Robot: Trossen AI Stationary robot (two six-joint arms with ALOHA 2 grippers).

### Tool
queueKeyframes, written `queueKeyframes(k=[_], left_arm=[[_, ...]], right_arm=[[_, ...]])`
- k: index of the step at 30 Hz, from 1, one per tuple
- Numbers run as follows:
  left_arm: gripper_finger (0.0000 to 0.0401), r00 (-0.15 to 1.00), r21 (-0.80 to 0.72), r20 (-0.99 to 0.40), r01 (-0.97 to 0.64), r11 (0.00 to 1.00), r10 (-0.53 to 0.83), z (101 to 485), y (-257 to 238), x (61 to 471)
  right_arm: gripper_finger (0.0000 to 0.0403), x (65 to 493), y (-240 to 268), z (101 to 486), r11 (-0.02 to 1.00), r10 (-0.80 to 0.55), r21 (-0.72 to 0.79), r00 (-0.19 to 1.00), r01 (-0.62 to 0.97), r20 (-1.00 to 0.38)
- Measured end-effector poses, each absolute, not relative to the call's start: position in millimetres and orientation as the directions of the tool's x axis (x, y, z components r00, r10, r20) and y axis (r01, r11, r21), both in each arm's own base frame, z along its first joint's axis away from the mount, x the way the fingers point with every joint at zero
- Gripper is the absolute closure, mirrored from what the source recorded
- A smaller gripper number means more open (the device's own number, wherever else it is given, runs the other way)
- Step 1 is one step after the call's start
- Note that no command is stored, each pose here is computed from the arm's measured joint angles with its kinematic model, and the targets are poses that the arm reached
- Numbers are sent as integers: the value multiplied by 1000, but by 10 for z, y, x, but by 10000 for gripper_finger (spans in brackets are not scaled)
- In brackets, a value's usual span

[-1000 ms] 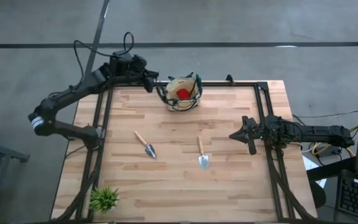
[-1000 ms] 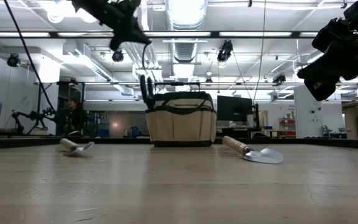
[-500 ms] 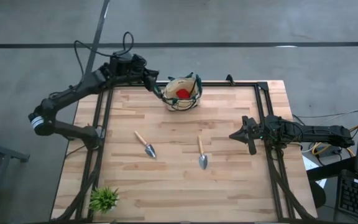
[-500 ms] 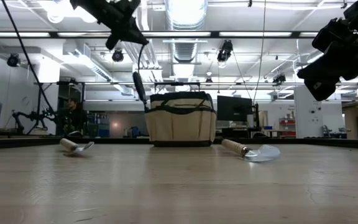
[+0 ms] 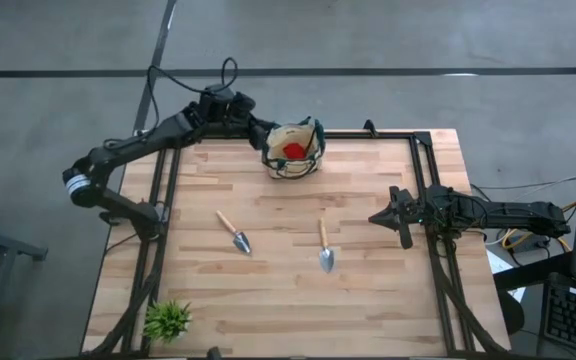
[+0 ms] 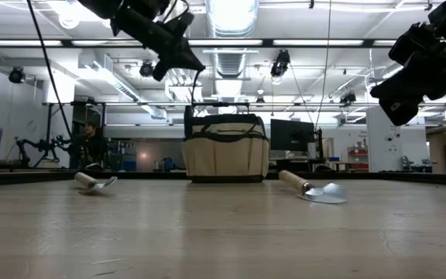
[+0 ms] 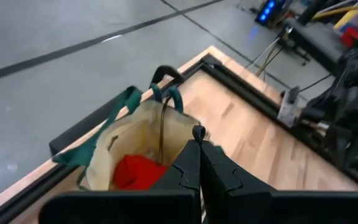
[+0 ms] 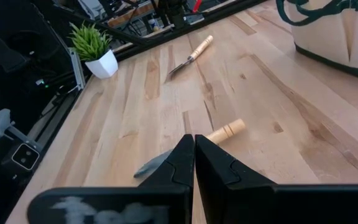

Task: Pick & Place Garden tools in Gardening bag
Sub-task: Put the shear scissors into the gardening bag

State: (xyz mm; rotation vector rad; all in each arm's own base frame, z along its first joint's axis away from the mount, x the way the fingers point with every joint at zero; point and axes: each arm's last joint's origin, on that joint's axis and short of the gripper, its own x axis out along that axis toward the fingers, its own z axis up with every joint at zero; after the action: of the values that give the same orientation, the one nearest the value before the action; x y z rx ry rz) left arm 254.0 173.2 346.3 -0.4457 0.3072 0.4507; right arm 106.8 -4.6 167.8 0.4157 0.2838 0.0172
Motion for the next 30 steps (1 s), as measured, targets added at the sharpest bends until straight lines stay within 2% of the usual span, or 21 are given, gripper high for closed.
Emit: queueKeyframes(k=[4,11,16,19,24,30], left_arm=[[401,846,-330,-408,-487,808,343,3339,1727,2534],[401,845,-404,-481,-450,796,233,3204,1637,2474],[401,885,-396,-423,-374,839,195,3336,1549,2425],[401,921,-434,-369,-289,853,125,3381,1543,2444],[385,912,-439,-377,-329,836,161,3368,1567,2450],[345,900,-463,-384,-383,800,208,3367,1586,2443]], right_arm=[[394,1068,-46,1678,915,74,401,960,41,-268],[394,1068,-46,1678,915,74,401,960,41,-268],[394,1068,-46,1678,915,74,401,960,42,-268],[394,1068,-46,1678,915,74,401,960,41,-268],[394,1068,-47,1678,915,74,401,960,42,-268],[394,1068,-46,1678,915,74,401,960,41,-268]])
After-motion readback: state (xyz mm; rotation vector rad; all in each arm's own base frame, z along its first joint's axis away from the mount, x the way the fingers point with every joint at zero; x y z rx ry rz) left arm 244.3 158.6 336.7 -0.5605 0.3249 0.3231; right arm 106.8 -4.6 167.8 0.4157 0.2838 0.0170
